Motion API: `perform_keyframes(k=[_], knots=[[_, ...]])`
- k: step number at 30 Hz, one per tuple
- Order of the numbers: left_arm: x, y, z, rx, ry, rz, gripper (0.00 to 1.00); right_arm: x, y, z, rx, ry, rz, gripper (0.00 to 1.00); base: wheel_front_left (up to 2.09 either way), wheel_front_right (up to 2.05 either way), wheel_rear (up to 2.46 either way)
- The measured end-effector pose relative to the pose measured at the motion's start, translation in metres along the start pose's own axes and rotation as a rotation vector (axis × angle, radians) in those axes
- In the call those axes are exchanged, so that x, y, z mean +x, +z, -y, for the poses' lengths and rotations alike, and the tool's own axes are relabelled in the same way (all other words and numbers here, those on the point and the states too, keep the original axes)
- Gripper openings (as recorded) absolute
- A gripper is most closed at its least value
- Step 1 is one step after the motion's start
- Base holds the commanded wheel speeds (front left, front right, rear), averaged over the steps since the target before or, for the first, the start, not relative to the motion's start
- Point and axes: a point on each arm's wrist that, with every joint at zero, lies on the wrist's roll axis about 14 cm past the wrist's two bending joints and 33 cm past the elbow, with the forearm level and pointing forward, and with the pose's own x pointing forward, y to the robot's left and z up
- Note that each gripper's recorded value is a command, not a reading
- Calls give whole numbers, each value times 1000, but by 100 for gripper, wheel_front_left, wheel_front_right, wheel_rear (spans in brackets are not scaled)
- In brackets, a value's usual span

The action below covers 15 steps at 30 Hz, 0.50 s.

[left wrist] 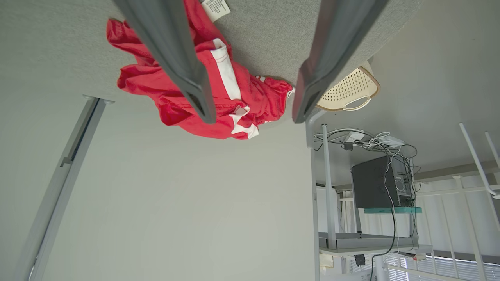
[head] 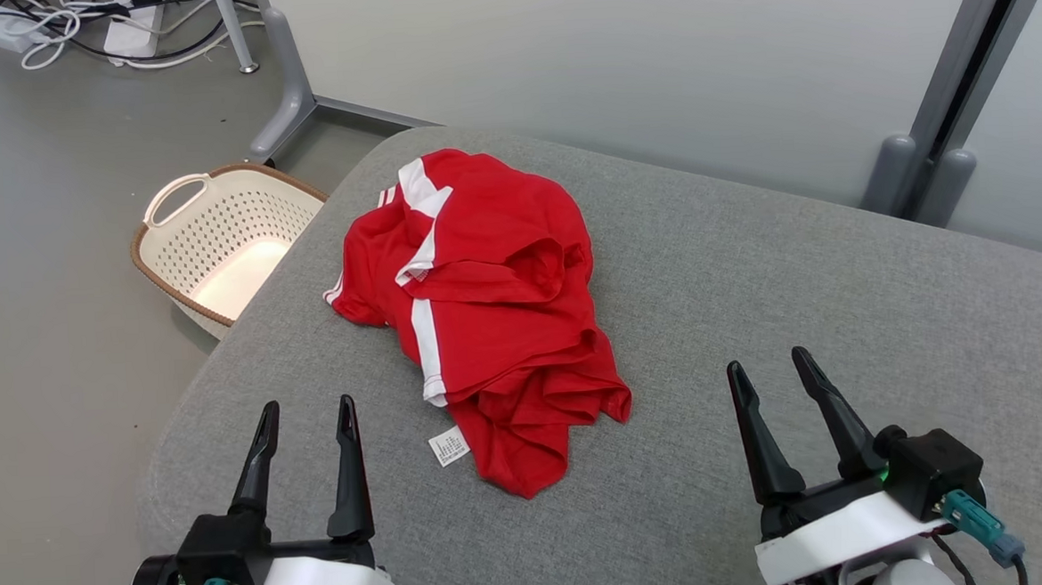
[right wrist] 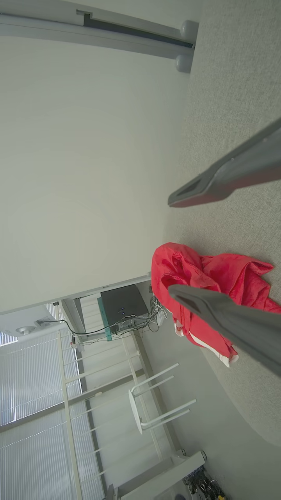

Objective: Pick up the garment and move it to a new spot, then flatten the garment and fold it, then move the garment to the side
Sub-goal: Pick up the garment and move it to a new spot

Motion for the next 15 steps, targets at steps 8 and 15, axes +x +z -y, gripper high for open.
perform_keyframes(k=[8,15], knots=[[-3,2,-7,-8,23,6,100,4,2,-4,2,14,4,100,0,0,0],[-2,3,-8,-11,23,11,100,2,3,-2,3,5,6,100,0,0,0]])
